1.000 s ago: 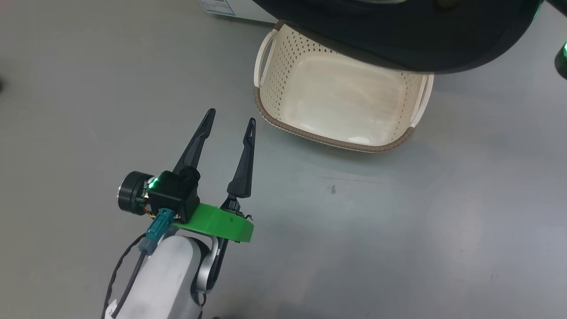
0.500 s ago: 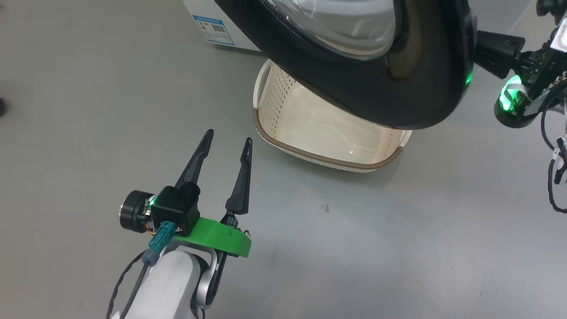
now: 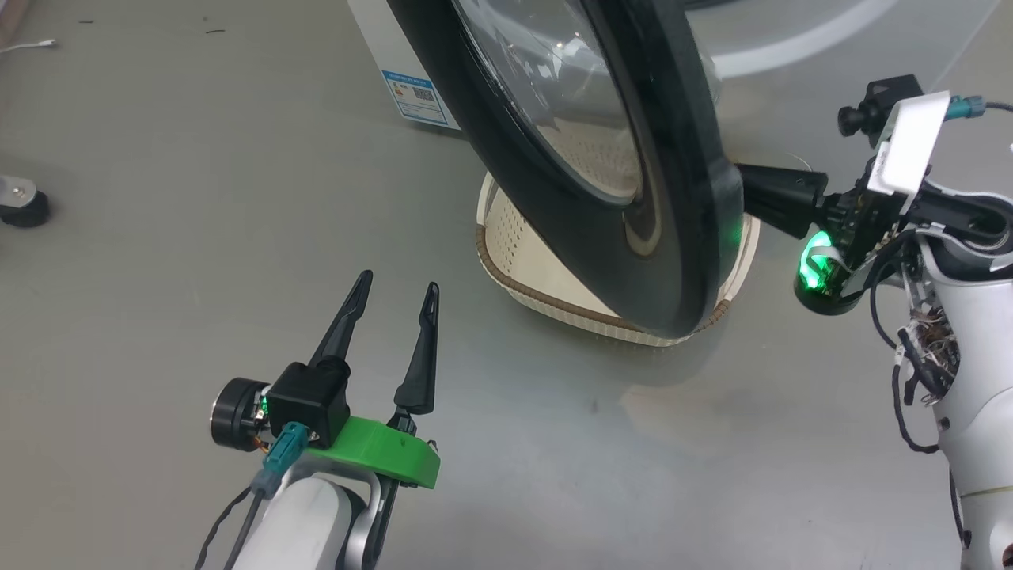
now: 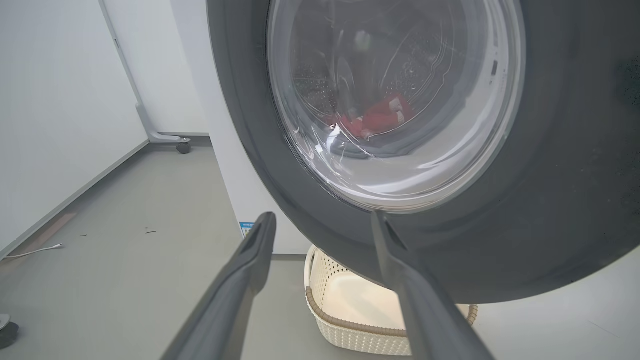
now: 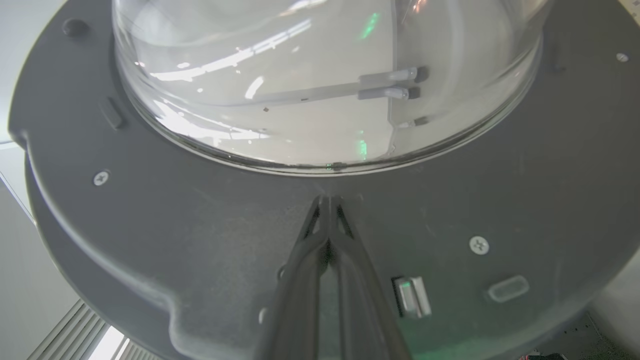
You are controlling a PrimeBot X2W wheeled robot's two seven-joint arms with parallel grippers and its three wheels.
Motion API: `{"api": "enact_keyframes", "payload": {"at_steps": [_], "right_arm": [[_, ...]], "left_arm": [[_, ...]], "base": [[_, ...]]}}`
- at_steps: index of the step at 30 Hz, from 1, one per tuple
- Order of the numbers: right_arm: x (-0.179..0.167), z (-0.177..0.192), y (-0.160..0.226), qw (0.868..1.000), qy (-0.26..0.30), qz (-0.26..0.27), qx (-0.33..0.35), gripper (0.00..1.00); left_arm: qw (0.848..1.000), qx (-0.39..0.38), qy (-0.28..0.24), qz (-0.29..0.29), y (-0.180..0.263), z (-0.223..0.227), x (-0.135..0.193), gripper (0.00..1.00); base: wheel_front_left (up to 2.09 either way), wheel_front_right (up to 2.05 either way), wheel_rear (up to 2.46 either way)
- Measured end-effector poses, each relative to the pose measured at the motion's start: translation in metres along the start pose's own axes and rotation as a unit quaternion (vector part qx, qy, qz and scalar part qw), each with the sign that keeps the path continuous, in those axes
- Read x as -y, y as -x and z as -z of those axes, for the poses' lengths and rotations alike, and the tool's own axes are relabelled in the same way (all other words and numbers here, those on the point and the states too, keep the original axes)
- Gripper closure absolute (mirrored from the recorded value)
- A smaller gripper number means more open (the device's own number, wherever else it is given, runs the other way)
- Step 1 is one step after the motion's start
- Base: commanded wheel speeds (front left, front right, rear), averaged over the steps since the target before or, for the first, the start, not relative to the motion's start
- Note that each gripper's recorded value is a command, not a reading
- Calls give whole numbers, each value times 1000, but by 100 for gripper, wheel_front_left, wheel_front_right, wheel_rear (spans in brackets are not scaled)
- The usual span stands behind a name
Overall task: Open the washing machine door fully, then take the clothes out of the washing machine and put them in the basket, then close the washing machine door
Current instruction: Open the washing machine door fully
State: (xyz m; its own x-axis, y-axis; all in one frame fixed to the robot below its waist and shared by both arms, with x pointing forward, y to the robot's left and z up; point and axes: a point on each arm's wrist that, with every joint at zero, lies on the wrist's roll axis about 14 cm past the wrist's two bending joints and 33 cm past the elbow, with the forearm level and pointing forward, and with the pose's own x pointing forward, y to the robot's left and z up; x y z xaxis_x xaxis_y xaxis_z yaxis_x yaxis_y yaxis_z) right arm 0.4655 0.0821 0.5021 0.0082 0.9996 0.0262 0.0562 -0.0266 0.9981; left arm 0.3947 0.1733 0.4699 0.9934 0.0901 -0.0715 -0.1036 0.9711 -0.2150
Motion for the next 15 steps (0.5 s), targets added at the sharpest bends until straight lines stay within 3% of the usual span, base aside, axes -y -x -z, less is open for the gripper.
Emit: {"api": "enact_keyframes", "payload": {"at_steps": [15], "right_arm": [[3,67,-45,996,-34,-18,-77,100]], "left_arm": [[999,13,0,-33,25,-11,-19,0]], "base": [[0,0,0]]}}
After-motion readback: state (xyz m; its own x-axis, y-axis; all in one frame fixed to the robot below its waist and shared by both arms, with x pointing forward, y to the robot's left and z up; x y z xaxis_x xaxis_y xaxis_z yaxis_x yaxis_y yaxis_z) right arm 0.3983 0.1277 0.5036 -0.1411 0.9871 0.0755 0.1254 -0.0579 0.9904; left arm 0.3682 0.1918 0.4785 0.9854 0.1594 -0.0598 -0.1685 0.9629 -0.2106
